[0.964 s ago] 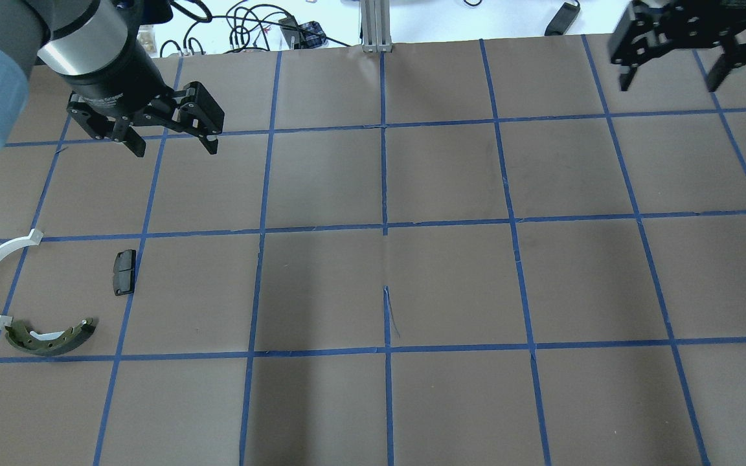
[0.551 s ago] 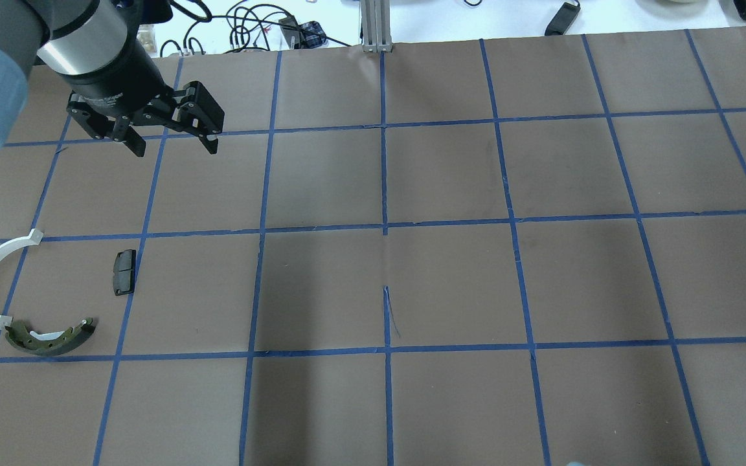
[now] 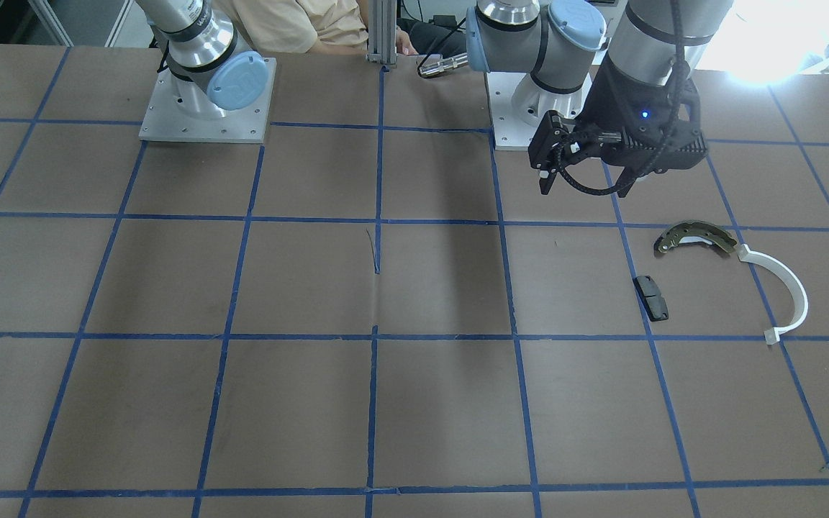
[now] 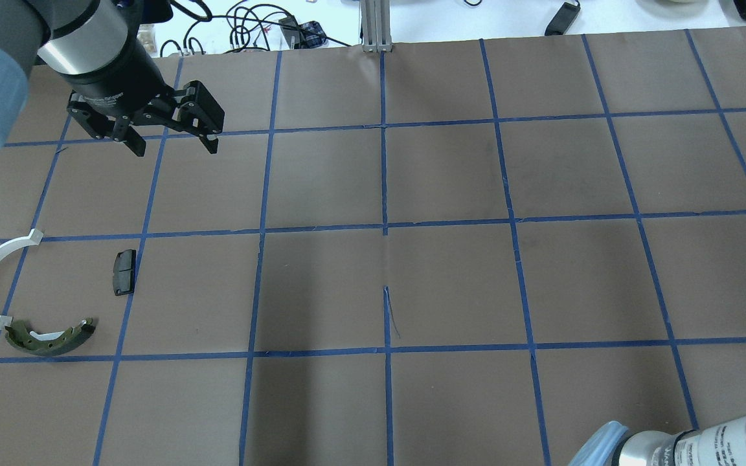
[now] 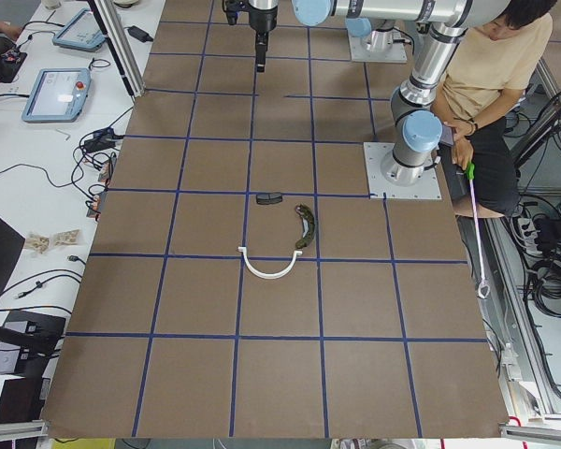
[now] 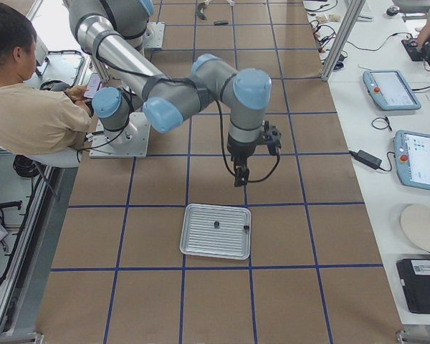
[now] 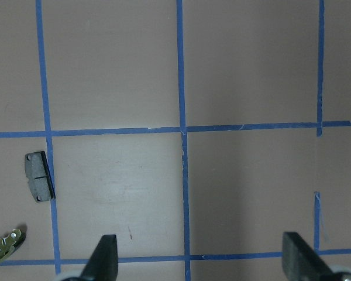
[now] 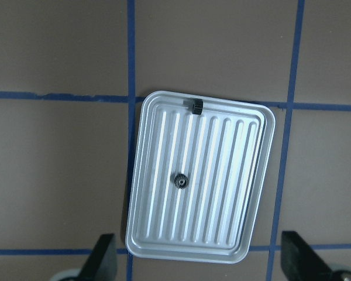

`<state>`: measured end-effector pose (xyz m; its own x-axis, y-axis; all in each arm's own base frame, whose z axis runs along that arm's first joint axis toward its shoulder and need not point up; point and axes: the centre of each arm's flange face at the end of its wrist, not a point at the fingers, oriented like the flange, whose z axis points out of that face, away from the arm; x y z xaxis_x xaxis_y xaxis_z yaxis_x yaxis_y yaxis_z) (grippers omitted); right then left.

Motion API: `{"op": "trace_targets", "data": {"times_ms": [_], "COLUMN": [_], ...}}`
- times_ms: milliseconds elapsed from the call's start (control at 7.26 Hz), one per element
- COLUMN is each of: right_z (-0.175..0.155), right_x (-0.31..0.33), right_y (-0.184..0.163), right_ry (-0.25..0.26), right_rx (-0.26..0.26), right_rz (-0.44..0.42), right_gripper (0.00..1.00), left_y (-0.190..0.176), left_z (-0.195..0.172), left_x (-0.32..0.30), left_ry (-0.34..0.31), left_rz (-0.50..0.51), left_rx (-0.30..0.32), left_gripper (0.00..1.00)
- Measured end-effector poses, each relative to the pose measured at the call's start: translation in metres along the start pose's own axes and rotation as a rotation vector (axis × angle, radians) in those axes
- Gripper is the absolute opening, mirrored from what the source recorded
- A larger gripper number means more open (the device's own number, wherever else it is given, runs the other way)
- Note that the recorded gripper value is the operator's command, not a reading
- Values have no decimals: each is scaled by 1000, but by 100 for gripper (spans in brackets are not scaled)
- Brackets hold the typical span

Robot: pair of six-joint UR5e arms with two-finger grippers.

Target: Place bearing gear from tray to pile

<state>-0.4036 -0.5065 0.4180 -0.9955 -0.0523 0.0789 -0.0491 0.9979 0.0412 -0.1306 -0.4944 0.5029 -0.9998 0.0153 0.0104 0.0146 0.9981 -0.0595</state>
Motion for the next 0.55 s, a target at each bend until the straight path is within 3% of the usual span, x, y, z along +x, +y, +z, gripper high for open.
{"op": "trace_targets", "data": {"times_ms": [413,551], "right_z": [135,165], "right_x": [44,49], "right_y": [-29,-31], "right_ry": [-81,-101], "right_rx": [11,1], "right_rz": [-58,-63], "right_gripper": [94,93], "left_y": [0,0], "left_z": [0,1], "left_x": [0,0], "left_ry": [0,0], "left_rz": [-2,-3], "left_rx": [-1,-2], "left_gripper": [100,100]}}
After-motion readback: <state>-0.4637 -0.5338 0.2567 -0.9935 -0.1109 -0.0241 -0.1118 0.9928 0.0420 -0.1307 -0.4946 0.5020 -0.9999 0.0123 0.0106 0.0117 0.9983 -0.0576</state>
